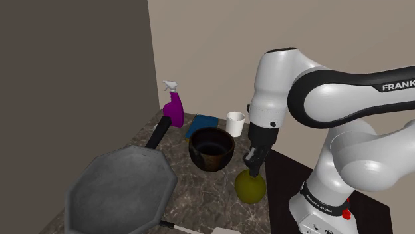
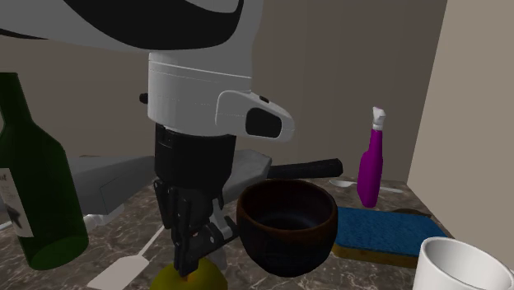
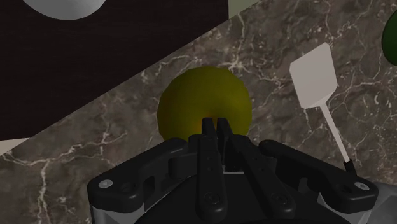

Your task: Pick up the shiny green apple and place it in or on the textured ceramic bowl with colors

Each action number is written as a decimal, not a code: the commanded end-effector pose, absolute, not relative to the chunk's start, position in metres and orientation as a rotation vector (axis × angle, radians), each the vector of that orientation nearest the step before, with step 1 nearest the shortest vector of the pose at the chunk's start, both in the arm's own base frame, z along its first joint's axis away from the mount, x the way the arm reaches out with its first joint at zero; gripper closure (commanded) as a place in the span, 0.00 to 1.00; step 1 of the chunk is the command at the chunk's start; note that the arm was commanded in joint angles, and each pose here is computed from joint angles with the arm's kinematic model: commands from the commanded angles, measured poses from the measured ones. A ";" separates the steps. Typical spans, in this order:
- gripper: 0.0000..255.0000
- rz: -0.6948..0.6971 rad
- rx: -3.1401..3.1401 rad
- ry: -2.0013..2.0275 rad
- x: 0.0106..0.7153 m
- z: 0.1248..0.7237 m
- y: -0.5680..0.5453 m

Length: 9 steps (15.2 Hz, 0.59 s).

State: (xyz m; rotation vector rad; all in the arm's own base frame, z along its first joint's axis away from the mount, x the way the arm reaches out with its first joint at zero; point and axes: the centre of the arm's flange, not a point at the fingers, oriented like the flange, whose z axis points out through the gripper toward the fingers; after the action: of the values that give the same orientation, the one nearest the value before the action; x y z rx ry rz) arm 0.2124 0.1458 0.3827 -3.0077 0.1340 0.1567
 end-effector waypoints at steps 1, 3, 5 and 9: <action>1.00 0.158 -3.008 0.134 0.212 0.388 0.146; 1.00 0.158 -3.008 0.134 0.212 0.398 0.146; 1.00 0.158 -3.008 0.134 0.212 0.409 0.146; 1.00 0.158 -3.008 0.134 0.212 0.430 0.146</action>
State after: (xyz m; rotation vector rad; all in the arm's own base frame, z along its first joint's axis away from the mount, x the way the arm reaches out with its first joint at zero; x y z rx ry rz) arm 0.2123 0.1465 0.4246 -3.0077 0.1337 0.1574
